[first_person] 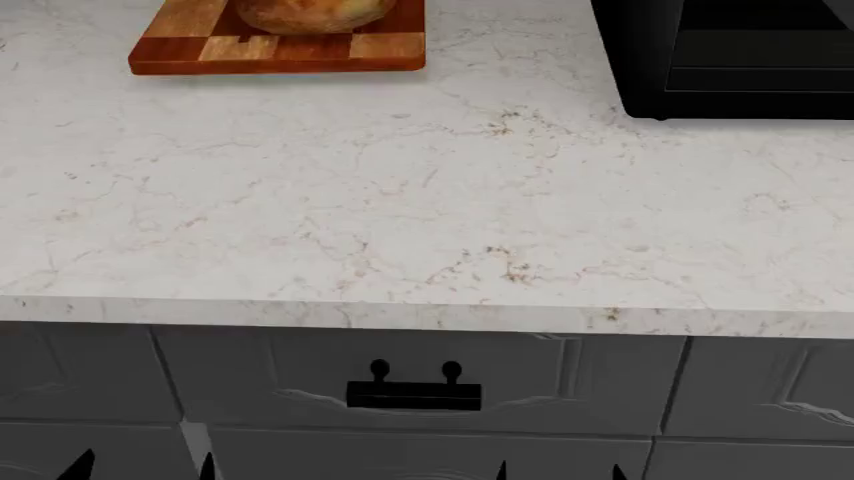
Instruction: Pick up the wedge of cheese and place it on the slice of bread to prepare a simple cheese on bread dish.
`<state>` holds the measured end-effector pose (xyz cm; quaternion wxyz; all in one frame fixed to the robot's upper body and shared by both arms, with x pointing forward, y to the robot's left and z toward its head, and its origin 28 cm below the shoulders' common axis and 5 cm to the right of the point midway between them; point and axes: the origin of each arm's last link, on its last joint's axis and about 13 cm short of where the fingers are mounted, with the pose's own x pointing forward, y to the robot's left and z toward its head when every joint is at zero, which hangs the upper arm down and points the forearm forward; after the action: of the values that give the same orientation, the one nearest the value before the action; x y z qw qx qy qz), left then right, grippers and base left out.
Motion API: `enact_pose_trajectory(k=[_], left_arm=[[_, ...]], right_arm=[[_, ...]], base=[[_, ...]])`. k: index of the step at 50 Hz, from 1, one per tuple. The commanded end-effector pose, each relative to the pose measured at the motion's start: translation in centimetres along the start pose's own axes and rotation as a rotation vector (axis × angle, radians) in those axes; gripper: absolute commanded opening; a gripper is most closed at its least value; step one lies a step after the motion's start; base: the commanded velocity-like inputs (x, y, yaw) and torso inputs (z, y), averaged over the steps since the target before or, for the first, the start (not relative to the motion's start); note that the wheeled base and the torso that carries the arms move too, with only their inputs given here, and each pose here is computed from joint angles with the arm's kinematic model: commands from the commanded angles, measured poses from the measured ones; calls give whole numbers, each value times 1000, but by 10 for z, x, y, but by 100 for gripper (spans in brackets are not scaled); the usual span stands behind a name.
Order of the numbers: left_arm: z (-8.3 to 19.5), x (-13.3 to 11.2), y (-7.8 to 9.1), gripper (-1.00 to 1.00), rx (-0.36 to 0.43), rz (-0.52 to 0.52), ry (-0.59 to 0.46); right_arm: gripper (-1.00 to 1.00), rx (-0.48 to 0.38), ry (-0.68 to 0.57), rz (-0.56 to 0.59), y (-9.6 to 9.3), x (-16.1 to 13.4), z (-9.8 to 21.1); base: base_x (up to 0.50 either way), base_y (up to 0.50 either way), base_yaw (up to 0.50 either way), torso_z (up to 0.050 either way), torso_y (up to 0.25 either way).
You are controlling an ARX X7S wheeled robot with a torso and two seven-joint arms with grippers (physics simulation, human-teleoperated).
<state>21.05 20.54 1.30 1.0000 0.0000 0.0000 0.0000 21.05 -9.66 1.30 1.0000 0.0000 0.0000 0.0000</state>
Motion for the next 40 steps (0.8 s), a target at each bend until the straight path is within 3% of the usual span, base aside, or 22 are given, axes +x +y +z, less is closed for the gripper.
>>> enact_pose_trajectory(k=[1, 6, 8, 10, 16, 40], left_arm=[[0, 0, 0, 100, 0, 0, 0], [-1, 1, 1, 100, -10, 6, 15], [2, -2, 2, 100, -72, -38, -29], [0, -1, 1, 100, -41, -32, -22], [4, -5, 1, 100, -86, -79, -70], [2, -5, 0, 100, -113, -123, -61]], right_arm=[[100, -9, 0, 0, 0, 0, 0], [100, -9, -1, -2, 1, 0, 0], [100, -7, -3, -6, 0, 0, 0], [100, -10, 1, -5, 1, 0, -1], [100, -12, -1, -4, 1, 0, 0], [100, -21, -20, -11, 1, -1, 2]], base=[[0, 0, 0, 0, 0], [0, 0, 0, 0, 0], [0, 0, 0, 0, 0], [0, 0, 0, 0, 0], [0, 0, 0, 3, 0], [0, 0, 0, 50, 0]])
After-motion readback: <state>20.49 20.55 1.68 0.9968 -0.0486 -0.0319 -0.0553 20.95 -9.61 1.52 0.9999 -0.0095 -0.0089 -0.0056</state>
